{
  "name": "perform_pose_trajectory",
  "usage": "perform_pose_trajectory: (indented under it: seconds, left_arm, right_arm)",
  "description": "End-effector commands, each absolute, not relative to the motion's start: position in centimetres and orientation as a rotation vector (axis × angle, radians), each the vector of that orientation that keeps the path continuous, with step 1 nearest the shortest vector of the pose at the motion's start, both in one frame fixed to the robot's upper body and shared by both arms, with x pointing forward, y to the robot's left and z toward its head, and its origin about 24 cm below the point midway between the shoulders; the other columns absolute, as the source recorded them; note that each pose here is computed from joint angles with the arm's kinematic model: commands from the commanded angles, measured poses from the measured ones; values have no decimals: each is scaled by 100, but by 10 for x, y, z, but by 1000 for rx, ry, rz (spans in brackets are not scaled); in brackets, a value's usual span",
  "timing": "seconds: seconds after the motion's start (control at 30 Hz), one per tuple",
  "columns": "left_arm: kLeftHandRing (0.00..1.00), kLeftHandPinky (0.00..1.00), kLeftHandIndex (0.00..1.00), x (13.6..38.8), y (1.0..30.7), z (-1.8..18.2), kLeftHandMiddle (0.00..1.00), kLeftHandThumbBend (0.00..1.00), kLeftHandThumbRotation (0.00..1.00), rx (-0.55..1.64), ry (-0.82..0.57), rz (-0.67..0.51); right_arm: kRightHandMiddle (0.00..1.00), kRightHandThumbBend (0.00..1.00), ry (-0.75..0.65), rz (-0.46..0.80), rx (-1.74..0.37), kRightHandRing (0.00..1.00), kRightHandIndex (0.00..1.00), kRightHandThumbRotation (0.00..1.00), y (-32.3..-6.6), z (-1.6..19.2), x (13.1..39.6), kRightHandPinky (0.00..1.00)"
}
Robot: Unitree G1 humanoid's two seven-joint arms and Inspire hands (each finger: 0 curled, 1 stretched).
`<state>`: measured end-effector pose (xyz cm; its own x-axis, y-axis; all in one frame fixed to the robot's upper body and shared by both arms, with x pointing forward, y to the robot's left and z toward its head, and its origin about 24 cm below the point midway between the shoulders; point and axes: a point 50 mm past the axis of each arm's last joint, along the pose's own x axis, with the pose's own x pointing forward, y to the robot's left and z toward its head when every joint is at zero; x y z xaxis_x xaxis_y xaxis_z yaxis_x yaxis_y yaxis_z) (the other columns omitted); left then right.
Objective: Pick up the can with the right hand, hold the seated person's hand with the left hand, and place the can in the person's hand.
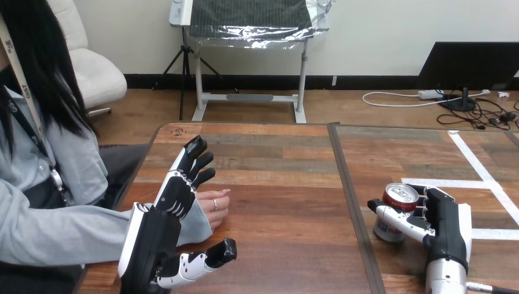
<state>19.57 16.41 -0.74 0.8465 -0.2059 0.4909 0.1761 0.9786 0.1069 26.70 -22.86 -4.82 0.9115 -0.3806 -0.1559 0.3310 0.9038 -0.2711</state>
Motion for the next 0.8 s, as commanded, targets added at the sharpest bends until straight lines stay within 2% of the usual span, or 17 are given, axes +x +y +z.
perform_pose_trajectory:
  seconds: [0.0,0.33,0.77]
  left_arm:
    - [91,85,93,205,159,7,95,100,57,65,-618,-211]
    - [91,86,93,205,158,7,95,100,55,65,-617,-212]
    - [92,86,94,206,157,8,95,100,54,56,-612,-224]
  right_arm:
    - [52,81,268,-365,-258,49,52,0,-229,-57,261,49]
    - [51,82,255,-366,-264,48,51,0,-230,-54,264,49]
    - [49,83,218,-345,-270,46,51,0,-229,-48,268,44]
